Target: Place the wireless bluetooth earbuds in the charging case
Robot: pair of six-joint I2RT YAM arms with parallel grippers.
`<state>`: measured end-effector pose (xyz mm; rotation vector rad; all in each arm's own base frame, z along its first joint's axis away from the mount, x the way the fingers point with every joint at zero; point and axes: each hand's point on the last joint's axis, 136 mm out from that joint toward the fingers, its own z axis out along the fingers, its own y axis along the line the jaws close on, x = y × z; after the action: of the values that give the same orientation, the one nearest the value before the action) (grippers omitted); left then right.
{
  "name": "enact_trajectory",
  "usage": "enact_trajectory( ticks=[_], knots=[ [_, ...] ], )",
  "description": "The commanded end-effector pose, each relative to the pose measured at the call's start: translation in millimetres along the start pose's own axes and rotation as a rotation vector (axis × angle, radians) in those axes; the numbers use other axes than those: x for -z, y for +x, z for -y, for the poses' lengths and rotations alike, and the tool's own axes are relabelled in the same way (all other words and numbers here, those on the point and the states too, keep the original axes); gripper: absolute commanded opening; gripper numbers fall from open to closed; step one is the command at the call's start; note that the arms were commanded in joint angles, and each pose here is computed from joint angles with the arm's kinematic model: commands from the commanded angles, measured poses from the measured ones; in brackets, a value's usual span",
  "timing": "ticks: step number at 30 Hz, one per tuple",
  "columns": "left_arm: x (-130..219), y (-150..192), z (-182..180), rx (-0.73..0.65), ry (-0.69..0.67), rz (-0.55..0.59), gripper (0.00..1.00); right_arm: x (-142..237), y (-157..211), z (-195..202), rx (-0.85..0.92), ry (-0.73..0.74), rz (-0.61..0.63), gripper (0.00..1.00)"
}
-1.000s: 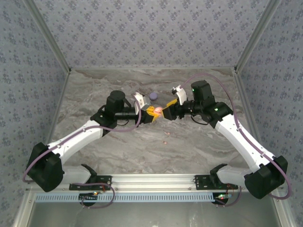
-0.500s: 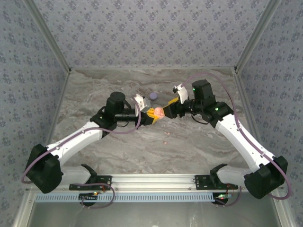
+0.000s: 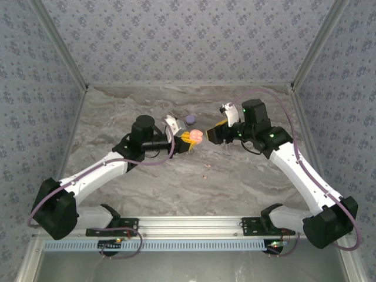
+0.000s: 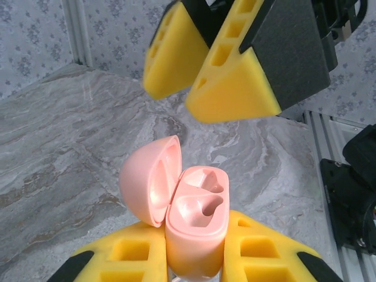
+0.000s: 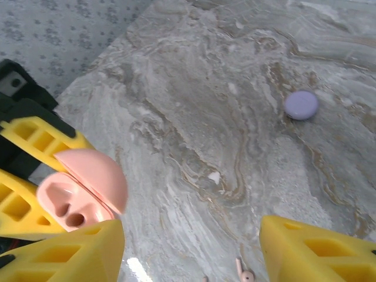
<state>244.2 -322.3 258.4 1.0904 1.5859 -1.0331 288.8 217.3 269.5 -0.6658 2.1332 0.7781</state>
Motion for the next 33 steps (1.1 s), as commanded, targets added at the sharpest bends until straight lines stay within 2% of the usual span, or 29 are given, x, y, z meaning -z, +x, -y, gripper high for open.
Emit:
enact_trajectory(
  ticks=[1, 8, 18, 21, 28, 33],
  knots=[
    [1, -3, -9, 0.022, -0.035, 0.03, 0.14, -1, 21, 17, -0.061, 0.067, -0.063, 0.65],
    [8, 10, -10, 0.06, -0.07, 0.026, 0.15, -25, 73, 35, -0.144, 0.095, -0.228, 0.64],
    [25, 28, 0, 0.097, -0.097, 0.003, 0.15, -57, 137, 41, -0.237, 0.091, -0.401, 0.6],
    [29, 32, 2, 0.102, -0.106, -0.002, 0.15, -66, 152, 37, -0.258, 0.067, -0.44, 0.56],
    [32, 36, 1, 0.112, -0.123, -0.01, 0.15, -89, 182, 27, -0.299, 0.026, -0.546, 0.35],
    [30, 36, 1, 0.116, -0.121, -0.01, 0.15, -101, 194, 26, -0.306, 0.039, -0.585, 0.28]
  ],
)
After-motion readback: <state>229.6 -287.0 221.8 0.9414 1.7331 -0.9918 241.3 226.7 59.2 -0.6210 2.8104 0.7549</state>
